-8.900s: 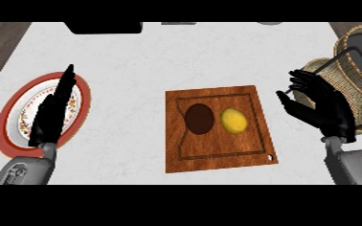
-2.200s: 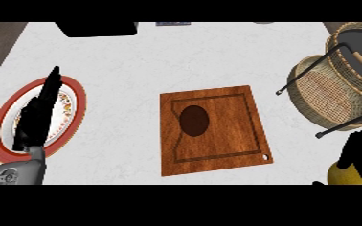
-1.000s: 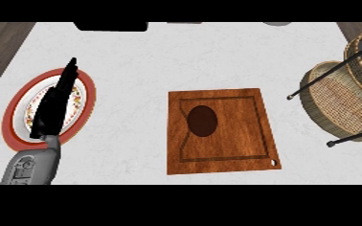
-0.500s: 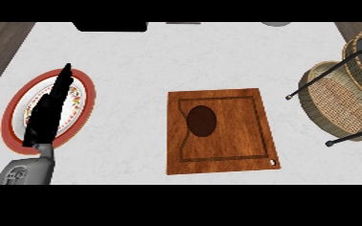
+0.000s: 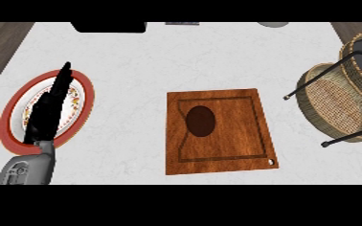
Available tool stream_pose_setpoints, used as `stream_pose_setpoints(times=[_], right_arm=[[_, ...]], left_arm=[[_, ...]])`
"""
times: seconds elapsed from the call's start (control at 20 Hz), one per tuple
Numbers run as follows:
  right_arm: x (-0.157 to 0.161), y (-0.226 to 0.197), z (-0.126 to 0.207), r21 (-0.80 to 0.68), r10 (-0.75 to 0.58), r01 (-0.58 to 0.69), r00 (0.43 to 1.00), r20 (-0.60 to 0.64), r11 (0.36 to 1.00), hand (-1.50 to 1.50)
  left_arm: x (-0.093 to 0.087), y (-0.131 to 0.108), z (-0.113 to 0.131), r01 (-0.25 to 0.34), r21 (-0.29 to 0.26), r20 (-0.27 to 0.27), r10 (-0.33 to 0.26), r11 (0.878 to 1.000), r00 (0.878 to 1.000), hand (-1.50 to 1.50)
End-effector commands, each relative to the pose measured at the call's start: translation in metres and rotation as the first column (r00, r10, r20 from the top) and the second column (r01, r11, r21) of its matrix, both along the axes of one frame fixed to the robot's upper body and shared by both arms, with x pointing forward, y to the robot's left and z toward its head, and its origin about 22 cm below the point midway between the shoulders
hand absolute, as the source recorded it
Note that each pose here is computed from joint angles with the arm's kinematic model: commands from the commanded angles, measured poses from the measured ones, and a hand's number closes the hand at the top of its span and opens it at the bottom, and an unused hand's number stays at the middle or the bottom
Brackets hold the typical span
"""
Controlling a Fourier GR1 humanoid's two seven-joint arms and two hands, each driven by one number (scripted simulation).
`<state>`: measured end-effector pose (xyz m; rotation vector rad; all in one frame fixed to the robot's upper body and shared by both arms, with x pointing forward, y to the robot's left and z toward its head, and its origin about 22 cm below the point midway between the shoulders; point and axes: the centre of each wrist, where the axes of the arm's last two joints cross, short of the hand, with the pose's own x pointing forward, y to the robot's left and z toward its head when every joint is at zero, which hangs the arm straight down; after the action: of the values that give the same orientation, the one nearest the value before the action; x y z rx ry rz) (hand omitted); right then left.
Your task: Pick the lemon from the cutting board and place it in the tiered basket
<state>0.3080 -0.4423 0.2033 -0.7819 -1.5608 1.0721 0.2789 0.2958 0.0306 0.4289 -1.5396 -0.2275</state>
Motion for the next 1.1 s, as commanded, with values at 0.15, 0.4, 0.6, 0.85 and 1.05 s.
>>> stream_pose_setpoints(times=[0.15,0.4,0.6,0.85,1.05], right_arm=[[0.01,-0.011,-0.023,0.248,0.012,-0.014,1.0,0.008,0.969,-1.5],[0.011,-0.028,-0.003,0.353,-0.041,0.001,0.993,0.107,0.936,-1.5],[-0.01,-0.057,0.028,0.394,-0.114,0.046,0.982,0.151,0.918,-1.5],[-0.03,-0.105,0.056,0.454,-0.212,0.183,0.977,0.012,0.872,-1.5],[-0.061,-0.146,0.051,0.488,-0.22,0.228,0.973,-0.074,0.843,-1.5]], left_arm=[[-0.006,0.002,0.002,0.019,0.016,-0.008,-0.019,1.0,1.0,0.0],[-0.005,0.001,-0.001,-0.002,-0.01,0.006,0.002,1.0,1.0,0.0],[0.001,0.005,0.001,-0.002,0.013,0.0,0.002,1.0,1.0,0.0],[0.008,-0.004,0.003,0.002,-0.005,0.003,-0.002,1.0,1.0,0.0],[0.003,0.008,0.007,-0.002,-0.007,-0.003,0.002,1.0,1.0,0.0]])
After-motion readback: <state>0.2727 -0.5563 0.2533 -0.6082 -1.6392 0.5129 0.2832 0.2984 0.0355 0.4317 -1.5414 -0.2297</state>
